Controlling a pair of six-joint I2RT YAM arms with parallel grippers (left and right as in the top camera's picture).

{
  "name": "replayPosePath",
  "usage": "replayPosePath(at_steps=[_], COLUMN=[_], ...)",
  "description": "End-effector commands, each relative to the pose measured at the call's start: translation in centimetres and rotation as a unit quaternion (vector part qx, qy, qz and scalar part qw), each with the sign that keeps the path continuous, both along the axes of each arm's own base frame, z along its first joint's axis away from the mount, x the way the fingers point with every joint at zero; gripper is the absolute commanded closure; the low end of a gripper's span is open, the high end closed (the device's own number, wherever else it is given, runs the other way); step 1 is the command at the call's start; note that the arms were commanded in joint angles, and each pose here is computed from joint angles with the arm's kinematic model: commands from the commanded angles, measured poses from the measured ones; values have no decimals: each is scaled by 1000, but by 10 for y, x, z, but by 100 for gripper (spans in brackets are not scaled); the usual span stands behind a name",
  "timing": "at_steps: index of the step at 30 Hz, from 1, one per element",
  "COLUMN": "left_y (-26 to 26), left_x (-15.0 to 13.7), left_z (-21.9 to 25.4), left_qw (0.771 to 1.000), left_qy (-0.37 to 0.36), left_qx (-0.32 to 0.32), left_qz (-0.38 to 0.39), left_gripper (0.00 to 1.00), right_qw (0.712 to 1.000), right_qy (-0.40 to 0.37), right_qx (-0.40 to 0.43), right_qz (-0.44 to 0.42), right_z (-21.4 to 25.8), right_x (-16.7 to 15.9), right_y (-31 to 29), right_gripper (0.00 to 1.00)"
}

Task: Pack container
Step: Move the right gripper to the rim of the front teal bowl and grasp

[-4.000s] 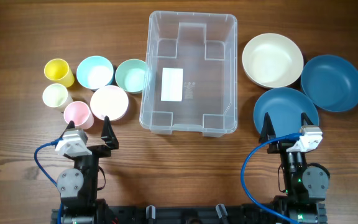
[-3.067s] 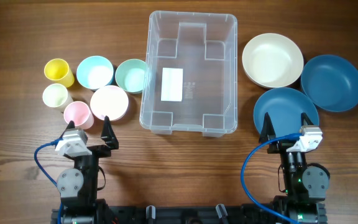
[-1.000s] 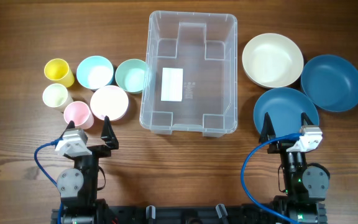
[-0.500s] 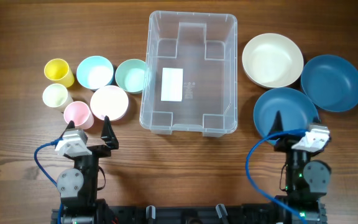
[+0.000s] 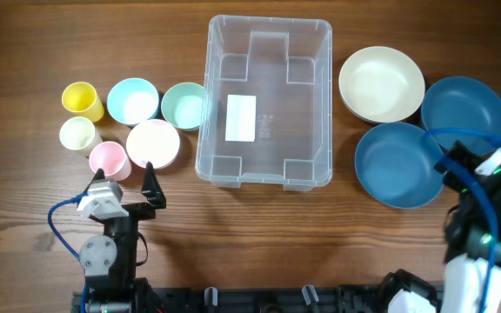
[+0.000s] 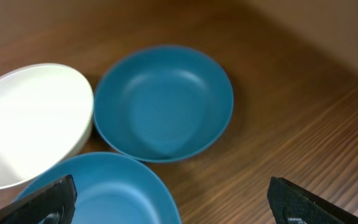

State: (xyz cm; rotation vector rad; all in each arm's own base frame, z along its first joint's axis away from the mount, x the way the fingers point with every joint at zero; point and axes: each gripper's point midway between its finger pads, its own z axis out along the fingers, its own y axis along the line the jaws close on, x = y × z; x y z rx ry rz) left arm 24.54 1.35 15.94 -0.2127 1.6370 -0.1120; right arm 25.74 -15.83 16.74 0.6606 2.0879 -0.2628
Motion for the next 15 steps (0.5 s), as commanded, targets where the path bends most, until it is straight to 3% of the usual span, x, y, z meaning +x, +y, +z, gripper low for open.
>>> replayPosePath(at_steps=[1,8,15], left_y=[-3,-3,-3], left_x=[0,0,0], left_z=[-2,-2,-2], left_qw=[1000,1000,1000], left_qy=[0,0,0], left_qx=[10,10,10], left_qz=[-8,-8,-8], left_gripper=[0,0,0], right_qw=[990,977,981], right_qy=[-16,-16,-3], right_qx=[118,208,181], right_qz=[72,51,74], right_z=[-13,-39,-39], right_x=[20,23,20], right_y=[8,-6,-4], right_gripper=[0,0,0])
